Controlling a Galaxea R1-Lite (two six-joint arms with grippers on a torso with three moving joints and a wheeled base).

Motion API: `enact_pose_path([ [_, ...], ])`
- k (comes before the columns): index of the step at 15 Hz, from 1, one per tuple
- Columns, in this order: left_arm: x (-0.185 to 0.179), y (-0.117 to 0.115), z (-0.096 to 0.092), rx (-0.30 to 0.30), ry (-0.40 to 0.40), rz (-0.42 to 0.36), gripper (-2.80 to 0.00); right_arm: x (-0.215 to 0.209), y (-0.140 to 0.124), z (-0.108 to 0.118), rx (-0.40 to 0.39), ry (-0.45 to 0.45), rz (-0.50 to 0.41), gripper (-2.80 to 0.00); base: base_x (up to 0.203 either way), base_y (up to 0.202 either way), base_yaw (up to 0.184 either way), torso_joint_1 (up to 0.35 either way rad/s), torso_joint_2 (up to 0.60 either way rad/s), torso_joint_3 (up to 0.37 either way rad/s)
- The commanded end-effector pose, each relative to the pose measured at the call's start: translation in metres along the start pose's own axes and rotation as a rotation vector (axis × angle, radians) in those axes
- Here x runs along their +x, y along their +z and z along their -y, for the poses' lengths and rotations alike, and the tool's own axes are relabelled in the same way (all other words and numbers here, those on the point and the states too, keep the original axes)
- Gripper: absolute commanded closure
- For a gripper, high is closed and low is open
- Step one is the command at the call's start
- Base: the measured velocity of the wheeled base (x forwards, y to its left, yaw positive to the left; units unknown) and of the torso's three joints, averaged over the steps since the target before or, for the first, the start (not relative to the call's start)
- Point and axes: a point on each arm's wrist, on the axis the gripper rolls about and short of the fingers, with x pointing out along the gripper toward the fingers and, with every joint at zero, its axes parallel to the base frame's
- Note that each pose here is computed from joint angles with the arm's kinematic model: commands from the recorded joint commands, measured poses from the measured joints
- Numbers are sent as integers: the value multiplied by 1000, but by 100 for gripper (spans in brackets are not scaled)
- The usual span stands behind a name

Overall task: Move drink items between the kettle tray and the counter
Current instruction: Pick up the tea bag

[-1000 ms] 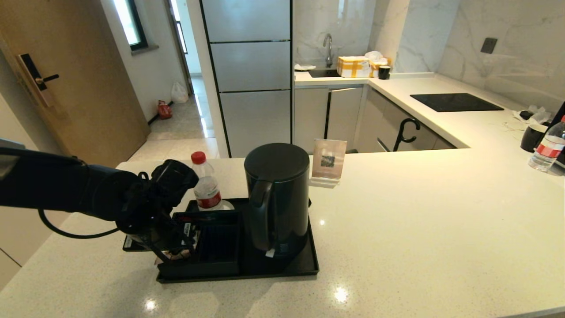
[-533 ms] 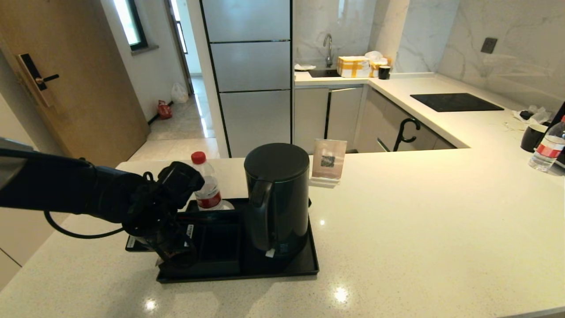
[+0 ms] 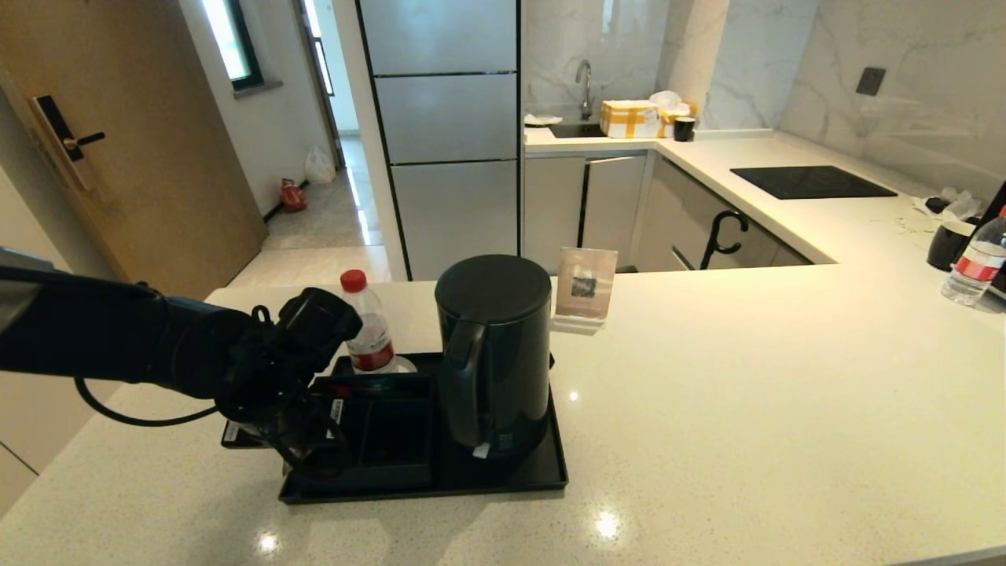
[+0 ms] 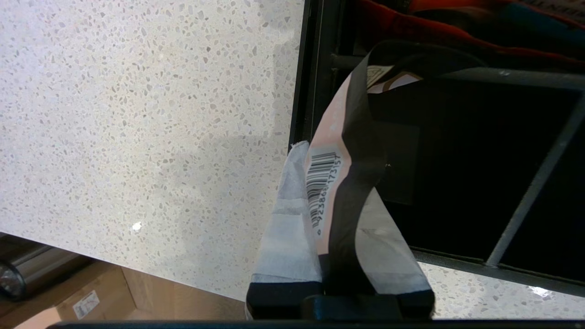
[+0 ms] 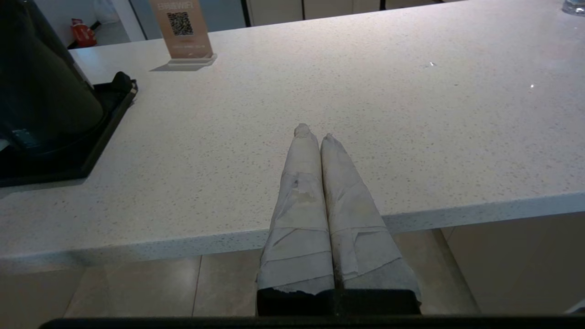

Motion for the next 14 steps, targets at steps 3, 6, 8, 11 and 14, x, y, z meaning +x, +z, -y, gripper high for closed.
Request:
enact_pose_path([
  [3,0,-1,-1,-2,7,-1,0,0,0,0,0,-2,-2,0,0,0,0,0,0,0],
  [6,1,0,0,-4,5,-3,0,0,0,0,0,0,0,0,0,0,0,0,0,0],
  [8,3,-2,0,-1,17,-6,-280,0,0,0,0,0,0,0,0,0,0,0,0,0],
  [11,3,0,0,-2,28,1,-280,0,0,0,0,0,0,0,0,0,0,0,0,0],
  [14,2,0,-1,-7,56,15,-280,0,0,0,0,0,-2,0,0,0,0,0,0,0],
])
